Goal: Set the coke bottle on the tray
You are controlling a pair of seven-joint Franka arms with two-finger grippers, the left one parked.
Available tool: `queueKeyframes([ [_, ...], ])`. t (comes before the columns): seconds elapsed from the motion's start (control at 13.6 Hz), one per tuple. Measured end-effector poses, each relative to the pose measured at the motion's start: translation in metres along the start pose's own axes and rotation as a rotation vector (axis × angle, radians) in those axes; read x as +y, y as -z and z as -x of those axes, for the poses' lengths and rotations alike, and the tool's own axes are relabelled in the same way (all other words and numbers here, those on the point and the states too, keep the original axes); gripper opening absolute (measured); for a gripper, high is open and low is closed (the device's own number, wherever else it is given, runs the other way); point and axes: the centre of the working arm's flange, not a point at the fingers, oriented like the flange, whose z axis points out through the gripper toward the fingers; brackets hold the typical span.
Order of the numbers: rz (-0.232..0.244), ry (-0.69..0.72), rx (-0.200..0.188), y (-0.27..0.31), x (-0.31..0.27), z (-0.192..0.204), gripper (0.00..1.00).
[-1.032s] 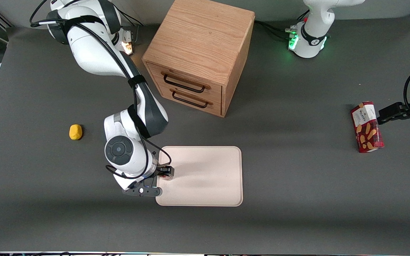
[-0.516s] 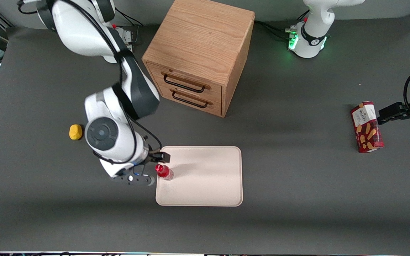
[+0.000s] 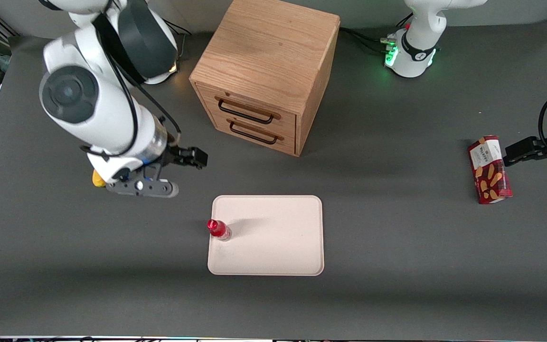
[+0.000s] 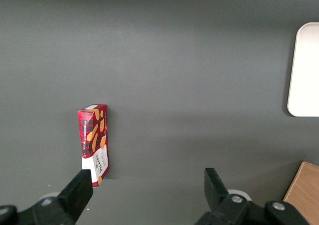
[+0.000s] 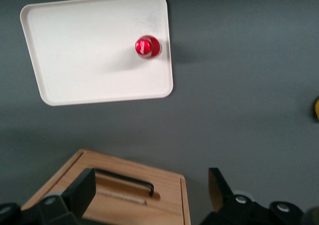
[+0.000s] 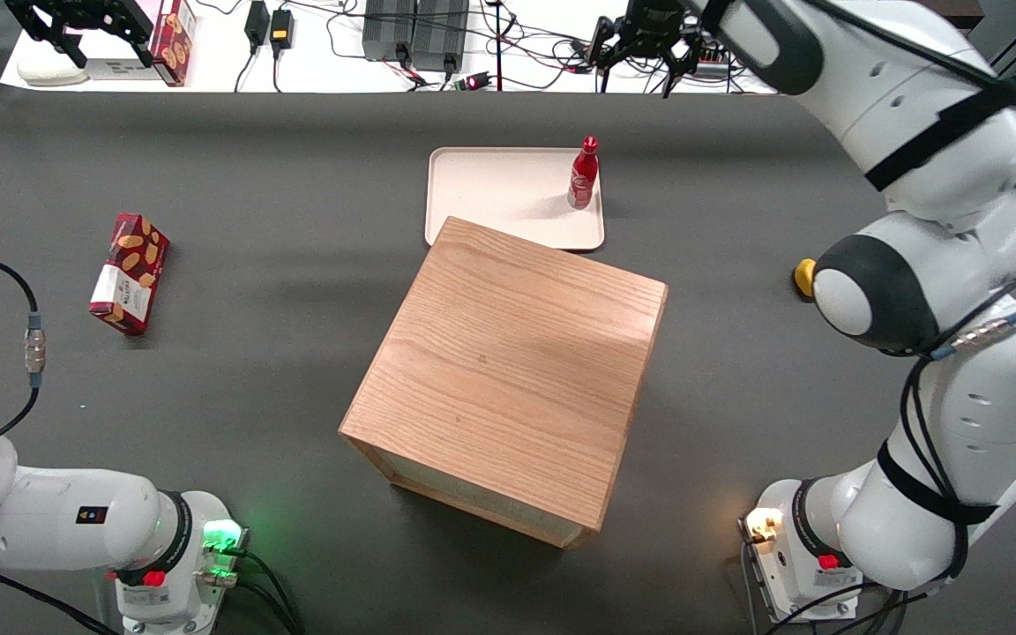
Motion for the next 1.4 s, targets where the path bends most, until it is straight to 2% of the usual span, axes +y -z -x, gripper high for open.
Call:
queueKeyframes([
  [0.29,-0.018,-0.041,-0.006,0.041,0.046,0.016,1.0],
  [0.52,-0.055,-0.059,-0.047,0.051,0.114,0.015,1.0],
  [0.66,-0.058,-0.042,-0.059,0.054,0.158,0.022,1.0],
  [0.81,-0.054,0.01,-0.049,0.059,0.191,0.034,1.0],
  [0.96,-0.049,0.045,-0.018,0.06,0.215,0.044,1.0],
  [1.11,-0.023,0.079,0.018,0.057,0.231,0.05,1.0],
  [1.4,-0.023,0.062,0.042,0.05,0.261,0.044,1.0],
])
